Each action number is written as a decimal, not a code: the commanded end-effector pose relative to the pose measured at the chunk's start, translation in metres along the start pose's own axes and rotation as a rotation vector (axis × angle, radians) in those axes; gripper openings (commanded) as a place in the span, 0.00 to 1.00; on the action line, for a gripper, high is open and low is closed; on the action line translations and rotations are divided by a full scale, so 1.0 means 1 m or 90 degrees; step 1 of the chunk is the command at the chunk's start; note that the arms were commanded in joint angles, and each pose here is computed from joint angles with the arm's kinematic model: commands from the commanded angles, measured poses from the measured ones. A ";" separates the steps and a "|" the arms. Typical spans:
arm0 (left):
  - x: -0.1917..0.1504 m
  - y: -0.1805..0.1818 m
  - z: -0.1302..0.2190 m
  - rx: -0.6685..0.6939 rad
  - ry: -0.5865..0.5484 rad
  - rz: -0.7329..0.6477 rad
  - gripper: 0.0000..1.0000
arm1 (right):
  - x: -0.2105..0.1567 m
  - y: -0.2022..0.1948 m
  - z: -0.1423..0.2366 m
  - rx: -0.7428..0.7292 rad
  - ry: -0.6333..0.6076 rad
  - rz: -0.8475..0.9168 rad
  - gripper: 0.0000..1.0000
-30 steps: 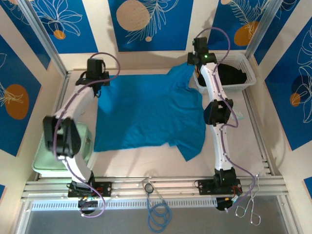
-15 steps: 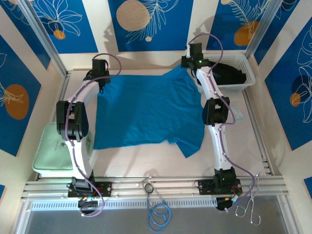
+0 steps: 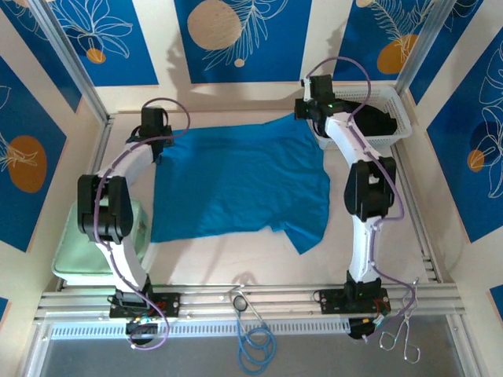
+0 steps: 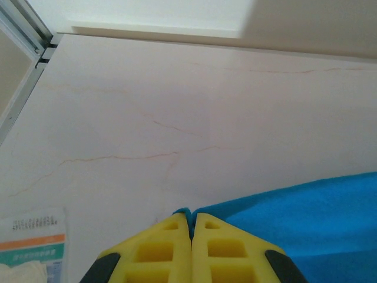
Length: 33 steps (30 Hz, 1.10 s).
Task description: Fold and stack the t-shirts
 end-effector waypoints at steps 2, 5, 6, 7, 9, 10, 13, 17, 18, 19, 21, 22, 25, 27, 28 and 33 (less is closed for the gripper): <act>0.001 0.004 0.018 -0.031 -0.011 0.021 0.00 | -0.007 0.001 0.029 -0.005 -0.037 -0.017 0.00; -0.008 0.006 0.021 -0.035 0.002 0.020 0.00 | -0.031 0.004 0.040 -0.002 -0.017 -0.027 0.00; -0.011 0.007 0.022 -0.035 0.006 0.020 0.00 | -0.039 0.005 0.042 -0.003 -0.008 -0.030 0.00; -0.017 0.008 0.022 -0.034 0.013 0.021 0.00 | -0.048 0.006 0.045 -0.005 -0.001 -0.036 0.00; -0.025 0.010 0.023 -0.034 0.022 0.024 0.00 | -0.067 0.006 0.048 -0.009 0.015 -0.048 0.00; -0.030 0.012 0.023 -0.033 0.029 0.026 0.00 | -0.076 0.006 0.050 -0.012 0.023 -0.056 0.00; -0.043 0.015 0.023 -0.031 0.045 0.030 0.00 | -0.101 0.009 0.054 -0.010 0.049 -0.080 0.00; -0.060 0.019 0.022 -0.027 0.066 0.041 0.00 | -0.132 0.016 0.053 -0.026 0.097 -0.091 0.00; -0.064 0.019 0.022 -0.027 0.070 0.044 0.00 | -0.138 0.017 0.053 -0.031 0.107 -0.094 0.00; -0.067 0.020 0.022 -0.027 0.074 0.047 0.00 | -0.145 0.018 0.052 -0.038 0.121 -0.100 0.00; -0.073 0.021 0.022 -0.023 0.081 0.055 0.00 | -0.157 0.019 0.050 -0.049 0.149 -0.113 0.00; -0.075 0.022 0.022 -0.021 0.084 0.058 0.00 | -0.163 0.018 0.049 -0.057 0.164 -0.121 0.00; -0.082 0.024 0.021 -0.016 0.089 0.067 0.00 | -0.175 0.017 0.048 -0.068 0.199 -0.144 0.00; -0.085 0.025 0.021 -0.013 0.093 0.072 0.02 | -0.180 0.016 0.048 -0.071 0.215 -0.152 0.00; -0.086 0.026 0.021 -0.011 0.095 0.074 0.04 | -0.183 0.017 0.048 -0.071 0.225 -0.155 0.00; -0.093 0.027 0.022 -0.008 0.101 0.088 0.17 | -0.197 0.020 0.049 -0.065 0.290 -0.172 0.00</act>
Point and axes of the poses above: each hand's point on the last joint's axis, 136 mm out from that joint toward the fingers, its own z axis back along the fingers, its own y axis along the line the jaws close on, x = y × z, the point moved 7 cm from there along z, back along the fingers, and after that the axes turned 7 degrees about z, right-handed, at the moved point
